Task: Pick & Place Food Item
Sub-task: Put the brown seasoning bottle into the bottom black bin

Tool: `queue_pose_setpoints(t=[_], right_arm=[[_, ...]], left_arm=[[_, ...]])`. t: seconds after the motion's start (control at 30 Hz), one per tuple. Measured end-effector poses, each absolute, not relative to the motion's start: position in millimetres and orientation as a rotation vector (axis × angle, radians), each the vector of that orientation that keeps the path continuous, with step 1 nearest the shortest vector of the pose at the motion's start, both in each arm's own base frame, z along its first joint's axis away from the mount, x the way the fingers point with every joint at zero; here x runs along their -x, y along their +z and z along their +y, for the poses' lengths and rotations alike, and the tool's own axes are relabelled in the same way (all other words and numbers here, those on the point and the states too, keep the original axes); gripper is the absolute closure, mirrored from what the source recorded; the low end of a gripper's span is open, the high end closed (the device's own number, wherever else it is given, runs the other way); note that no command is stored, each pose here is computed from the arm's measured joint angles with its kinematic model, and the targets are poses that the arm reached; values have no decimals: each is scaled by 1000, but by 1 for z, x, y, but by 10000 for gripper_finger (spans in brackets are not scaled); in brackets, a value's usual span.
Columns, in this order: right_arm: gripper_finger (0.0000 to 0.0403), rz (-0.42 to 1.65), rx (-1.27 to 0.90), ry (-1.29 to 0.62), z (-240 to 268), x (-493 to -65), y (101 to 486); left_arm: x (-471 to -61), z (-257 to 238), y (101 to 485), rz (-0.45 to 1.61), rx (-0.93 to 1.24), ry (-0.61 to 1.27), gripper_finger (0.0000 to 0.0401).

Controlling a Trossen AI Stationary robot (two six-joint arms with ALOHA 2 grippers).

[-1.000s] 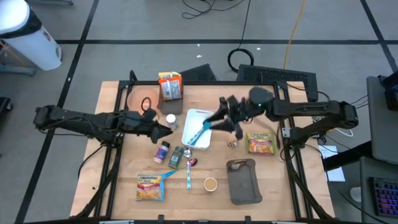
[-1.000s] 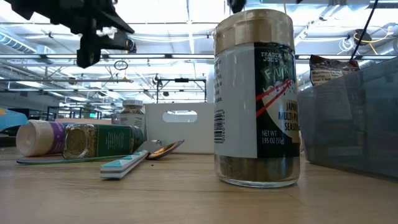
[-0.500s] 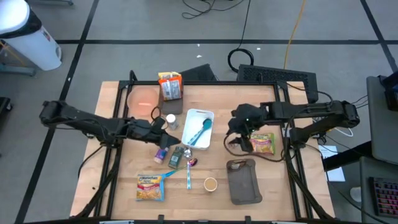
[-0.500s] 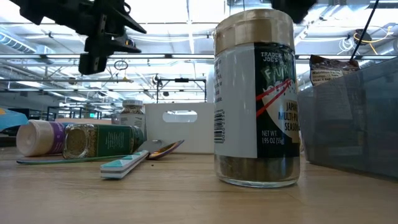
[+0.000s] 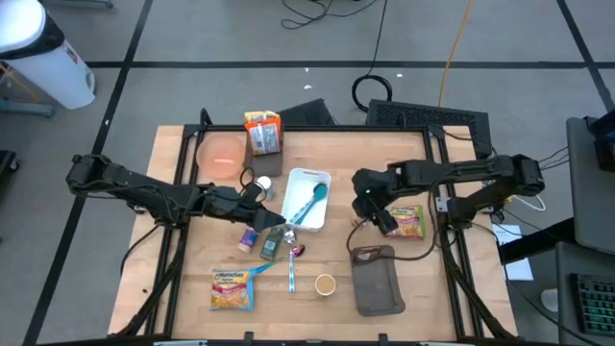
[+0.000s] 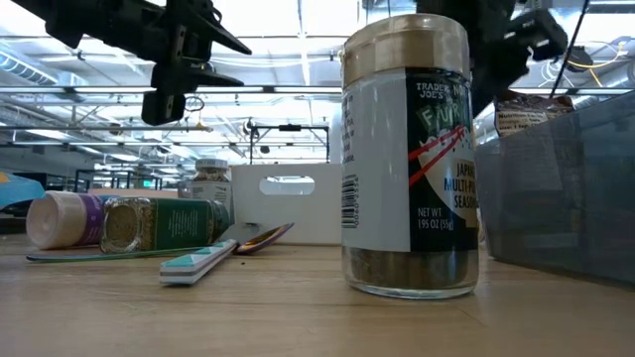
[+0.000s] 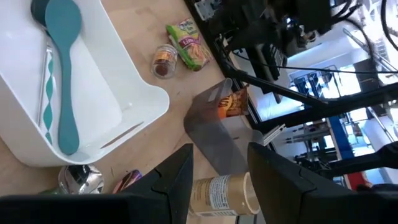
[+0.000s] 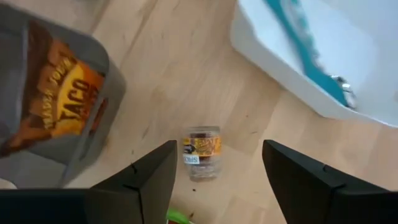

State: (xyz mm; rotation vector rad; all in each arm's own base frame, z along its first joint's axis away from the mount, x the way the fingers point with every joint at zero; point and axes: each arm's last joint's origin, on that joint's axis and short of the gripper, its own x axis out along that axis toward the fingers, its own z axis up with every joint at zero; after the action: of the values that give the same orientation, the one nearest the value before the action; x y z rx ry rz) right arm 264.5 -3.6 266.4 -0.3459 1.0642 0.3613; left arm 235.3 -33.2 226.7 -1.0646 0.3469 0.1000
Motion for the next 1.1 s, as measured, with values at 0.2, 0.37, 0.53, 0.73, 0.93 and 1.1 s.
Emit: queue_pose_setpoints(t=[0.2,0.37,0.53,0.73,0.93,1.1], right_arm=[[178,1168,375,424,-4,-278,236],[176,1255,378,464,-4,-275,209],[179,1276,365,459,-4,-269,190],[178,1255,342,360,-5,-267,174],[173,1258,333,344,-5,-262,163],[178,1240,291,306,-5,-260,156]], left_arm=[[-236,-37,231,316,1070,57,242],[-236,-40,231,324,1065,41,242],[-235,-41,231,329,1060,34,242],[-235,-41,230,334,1053,37,242],[-235,-41,230,335,1053,38,242],[-235,-41,230,334,1054,39,242]])
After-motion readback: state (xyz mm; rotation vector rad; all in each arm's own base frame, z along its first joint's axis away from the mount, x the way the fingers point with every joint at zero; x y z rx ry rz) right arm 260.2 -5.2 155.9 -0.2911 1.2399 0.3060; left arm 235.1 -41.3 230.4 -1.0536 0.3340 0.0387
